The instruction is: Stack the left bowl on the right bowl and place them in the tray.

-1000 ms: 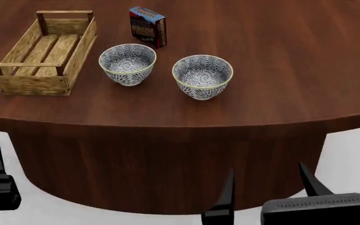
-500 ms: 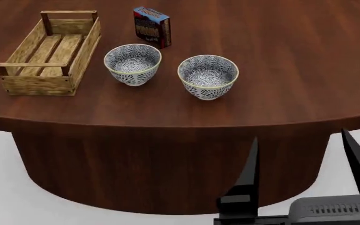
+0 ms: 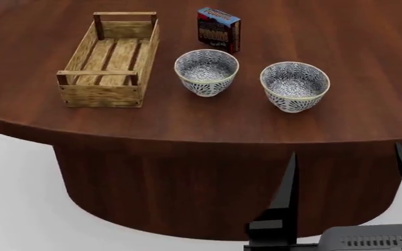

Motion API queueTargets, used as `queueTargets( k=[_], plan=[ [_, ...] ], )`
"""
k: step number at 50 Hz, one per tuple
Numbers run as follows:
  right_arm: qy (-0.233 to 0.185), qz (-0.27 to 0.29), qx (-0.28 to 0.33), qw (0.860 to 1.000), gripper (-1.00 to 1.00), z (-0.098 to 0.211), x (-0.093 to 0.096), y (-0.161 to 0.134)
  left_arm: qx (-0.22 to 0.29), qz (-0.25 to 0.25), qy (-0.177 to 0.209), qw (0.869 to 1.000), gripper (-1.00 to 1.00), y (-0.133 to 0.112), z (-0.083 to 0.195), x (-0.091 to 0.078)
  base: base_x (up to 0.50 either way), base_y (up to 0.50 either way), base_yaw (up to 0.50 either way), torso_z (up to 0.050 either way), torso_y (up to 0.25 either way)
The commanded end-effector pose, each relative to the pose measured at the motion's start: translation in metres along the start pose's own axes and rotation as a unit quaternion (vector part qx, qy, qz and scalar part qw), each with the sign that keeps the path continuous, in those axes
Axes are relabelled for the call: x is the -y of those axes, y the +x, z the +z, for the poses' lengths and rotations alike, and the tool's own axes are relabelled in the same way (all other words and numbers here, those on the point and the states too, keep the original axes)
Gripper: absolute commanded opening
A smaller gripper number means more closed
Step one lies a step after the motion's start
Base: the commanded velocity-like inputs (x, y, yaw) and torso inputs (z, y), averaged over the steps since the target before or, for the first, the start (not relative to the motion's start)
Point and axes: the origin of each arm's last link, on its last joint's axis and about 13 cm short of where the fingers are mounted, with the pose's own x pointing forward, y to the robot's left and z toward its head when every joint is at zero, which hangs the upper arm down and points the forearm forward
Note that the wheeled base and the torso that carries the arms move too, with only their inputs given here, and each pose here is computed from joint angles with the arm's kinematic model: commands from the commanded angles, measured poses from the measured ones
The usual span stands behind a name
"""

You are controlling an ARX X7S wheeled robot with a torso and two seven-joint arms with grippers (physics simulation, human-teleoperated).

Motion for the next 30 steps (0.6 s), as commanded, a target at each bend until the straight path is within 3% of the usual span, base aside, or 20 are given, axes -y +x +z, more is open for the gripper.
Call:
queueTargets(
  k=[1, 12, 19, 21, 26, 30],
  plan=[
    [0.013, -0.011, -0.008, 1.0, 1.0, -0.001, 0.0022, 0.0002, 0.006, -0.006, -0.001, 1.0, 1.0, 0.0003, 0.003, 0.0024, 0.0, 0.5, 0.0, 0.0, 0.0],
    [0.013, -0.025, -0.023, 0.999, 1.0, -0.0056, 0.0017, 0.0025, 0.001, 0.004, -0.006, 1.0, 1.0, 0.0007, 0.001, 0.0001, 0.0, 0.47, 0.0, 0.0, 0.0],
    [0.048, -0.031, -0.036, 0.998, 1.0, -0.0081, 0.0008, 0.0038, -0.005, 0.0, -0.015, 1.0, 1.0, -0.0007, -0.0023, 0.0022, 0.0, 0.0, 0.0, 0.0, 0.0],
    [0.023, -0.042, -0.037, 0.998, 1.0, -0.0086, 0.0012, 0.0044, -0.004, 0.0, -0.017, 1.0, 1.0, -0.0012, -0.0013, 0.0022, 0.0, 0.0, 0.0, 0.0, 0.0],
    [0.033, -0.047, -0.031, 0.998, 1.0, -0.0055, 0.0027, 0.0043, -0.002, -0.005, -0.023, 1.0, 1.0, -0.0022, 0.0014, 0.0022, 0.0, 0.0, 0.0, 0.0, 0.0],
    [0.035, -0.046, -0.029, 0.998, 1.0, -0.003, 0.0027, 0.0037, -0.001, -0.005, -0.023, 1.0, 1.0, -0.0025, 0.0027, 0.002, 0.46, 0.0, 0.0, 0.0, 0.0]
  ],
)
